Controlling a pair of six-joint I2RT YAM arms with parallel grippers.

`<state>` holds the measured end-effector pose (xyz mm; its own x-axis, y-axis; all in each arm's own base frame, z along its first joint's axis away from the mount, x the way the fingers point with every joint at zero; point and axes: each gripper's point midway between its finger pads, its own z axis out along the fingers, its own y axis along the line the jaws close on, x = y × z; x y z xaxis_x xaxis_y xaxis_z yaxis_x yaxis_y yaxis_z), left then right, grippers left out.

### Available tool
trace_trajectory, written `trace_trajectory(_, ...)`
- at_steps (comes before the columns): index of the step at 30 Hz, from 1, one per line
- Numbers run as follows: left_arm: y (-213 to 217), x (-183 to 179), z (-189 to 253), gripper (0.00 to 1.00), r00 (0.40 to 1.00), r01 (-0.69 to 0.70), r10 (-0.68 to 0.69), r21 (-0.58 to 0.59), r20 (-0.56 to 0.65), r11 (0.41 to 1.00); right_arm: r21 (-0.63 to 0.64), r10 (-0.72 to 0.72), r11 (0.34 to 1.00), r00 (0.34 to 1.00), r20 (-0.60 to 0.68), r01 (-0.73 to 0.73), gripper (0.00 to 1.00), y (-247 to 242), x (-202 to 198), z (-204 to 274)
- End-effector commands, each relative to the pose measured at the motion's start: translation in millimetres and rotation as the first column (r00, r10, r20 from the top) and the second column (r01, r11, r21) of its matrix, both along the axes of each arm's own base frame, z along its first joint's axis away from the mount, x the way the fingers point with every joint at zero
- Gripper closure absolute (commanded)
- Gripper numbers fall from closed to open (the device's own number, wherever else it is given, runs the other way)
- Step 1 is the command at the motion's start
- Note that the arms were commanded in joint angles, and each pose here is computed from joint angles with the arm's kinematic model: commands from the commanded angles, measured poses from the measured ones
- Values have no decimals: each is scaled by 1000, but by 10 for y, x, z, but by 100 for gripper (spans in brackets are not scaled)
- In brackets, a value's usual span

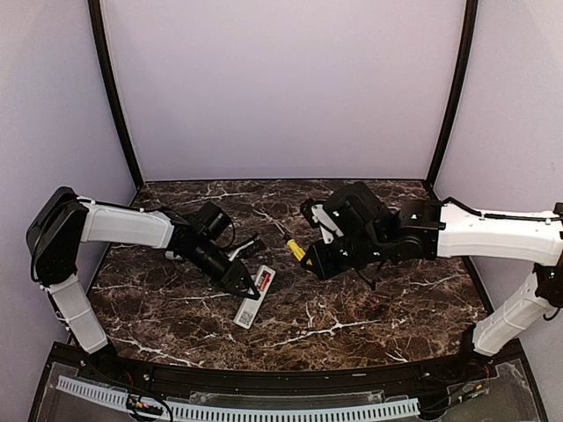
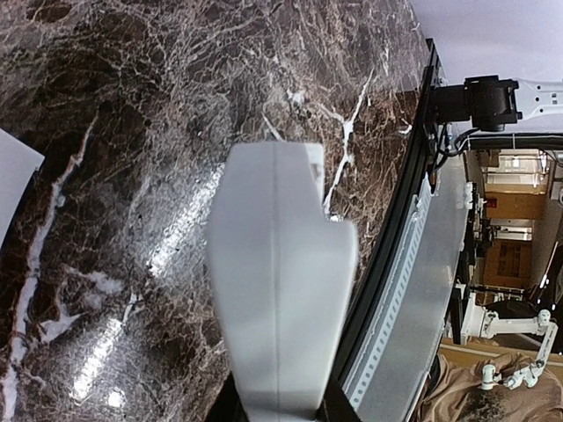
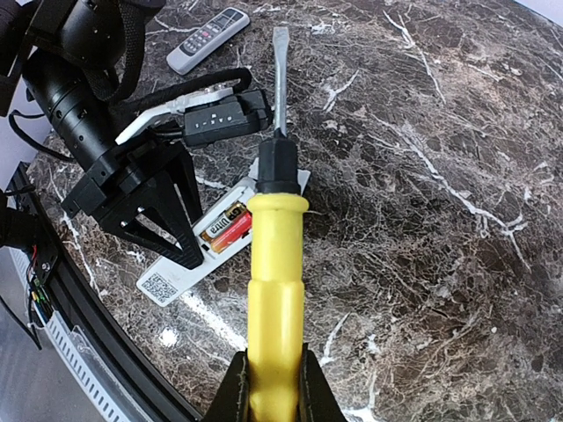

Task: Unload the batteries from the remote control
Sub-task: Place the remote control without the battery cover at the center of the board.

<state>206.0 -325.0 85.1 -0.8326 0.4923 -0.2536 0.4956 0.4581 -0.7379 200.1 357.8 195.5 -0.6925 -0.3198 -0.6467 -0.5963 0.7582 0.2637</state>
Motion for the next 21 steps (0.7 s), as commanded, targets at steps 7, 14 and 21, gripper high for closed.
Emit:
trace_trajectory(7,-44,-35,-202,78,992,117,-122,107,40,987,54,-29,998,999,32,27,100,-80,88,79)
trace_trajectory(14,-191,-45,-330,77,983,173,-180,135,43,976,62,-29,998,999,35,27,100,-70,101,72)
trace_trajectory(21,-231,44,-401,67,976,185,-200,157,86,970,75,-39,997,998,41,36,100,-99,107,87)
